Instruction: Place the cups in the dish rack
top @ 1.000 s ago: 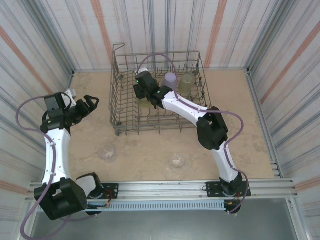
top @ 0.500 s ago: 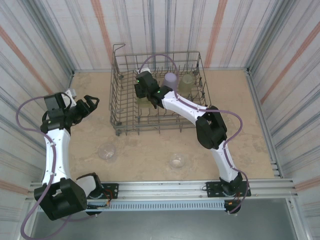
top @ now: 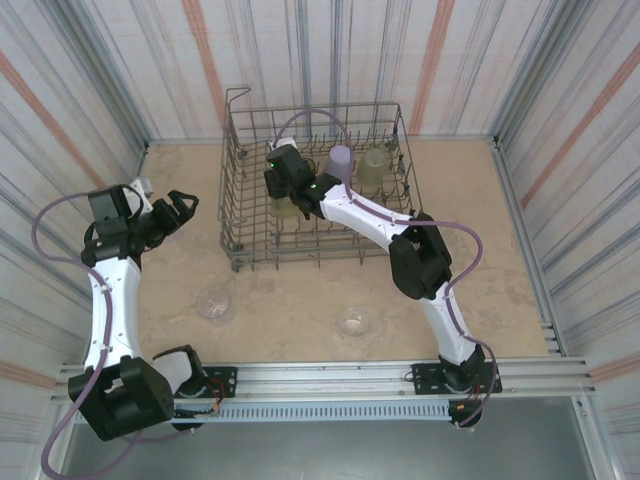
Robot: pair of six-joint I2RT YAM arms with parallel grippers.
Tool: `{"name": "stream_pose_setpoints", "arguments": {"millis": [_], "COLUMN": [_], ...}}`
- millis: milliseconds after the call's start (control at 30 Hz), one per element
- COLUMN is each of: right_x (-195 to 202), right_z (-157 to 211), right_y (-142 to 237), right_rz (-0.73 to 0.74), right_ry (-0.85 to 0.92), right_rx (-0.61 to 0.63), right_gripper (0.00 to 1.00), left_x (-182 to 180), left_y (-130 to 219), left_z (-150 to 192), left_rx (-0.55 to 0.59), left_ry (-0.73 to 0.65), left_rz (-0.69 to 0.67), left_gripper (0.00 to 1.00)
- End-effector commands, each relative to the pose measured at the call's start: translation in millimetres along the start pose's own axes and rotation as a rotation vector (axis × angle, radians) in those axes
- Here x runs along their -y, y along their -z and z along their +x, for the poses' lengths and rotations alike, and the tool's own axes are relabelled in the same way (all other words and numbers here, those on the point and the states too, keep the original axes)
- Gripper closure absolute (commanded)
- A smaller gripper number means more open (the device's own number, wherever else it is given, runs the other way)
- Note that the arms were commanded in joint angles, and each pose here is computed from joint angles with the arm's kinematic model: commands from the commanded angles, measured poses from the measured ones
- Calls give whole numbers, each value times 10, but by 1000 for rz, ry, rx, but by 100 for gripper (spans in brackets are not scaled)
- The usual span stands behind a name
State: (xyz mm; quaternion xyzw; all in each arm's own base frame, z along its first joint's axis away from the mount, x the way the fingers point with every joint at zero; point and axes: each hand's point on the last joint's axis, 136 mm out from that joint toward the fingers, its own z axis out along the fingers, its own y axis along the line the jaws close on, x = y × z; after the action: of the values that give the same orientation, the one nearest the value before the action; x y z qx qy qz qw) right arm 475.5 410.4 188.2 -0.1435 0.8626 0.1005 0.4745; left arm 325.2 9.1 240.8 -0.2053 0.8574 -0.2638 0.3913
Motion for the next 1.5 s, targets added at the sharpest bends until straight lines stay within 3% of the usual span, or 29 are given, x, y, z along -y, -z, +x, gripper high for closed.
{"name": "stream_pose_setpoints", "arguments": {"millis": [0,233,567,1133,1467], "right_x": [-105,-53,-10,99,235], "right_z": [117,98,-73,-515,-450], "right_y": [-15,-4,203,850,1213], "right_rz": [-12,9,14,-35,-64], "right_ry": [-19,-18,-41,-123,-128], "right_rx": [-38,-35,-17,77,64], "right_gripper": [25,10,1,1,1], "left_x": [34,41,31,-3,-80], "left_y": [38,48,38,34,21], "left_z": [-4,-6,-2,-12,-23], "left_rx": [10,13,10,15,19], "left_ry": [-2,-3,-1,-5,-10], "left_rz": [21,22,21,1,-39], "left_gripper": [1,1,1,1,1]}}
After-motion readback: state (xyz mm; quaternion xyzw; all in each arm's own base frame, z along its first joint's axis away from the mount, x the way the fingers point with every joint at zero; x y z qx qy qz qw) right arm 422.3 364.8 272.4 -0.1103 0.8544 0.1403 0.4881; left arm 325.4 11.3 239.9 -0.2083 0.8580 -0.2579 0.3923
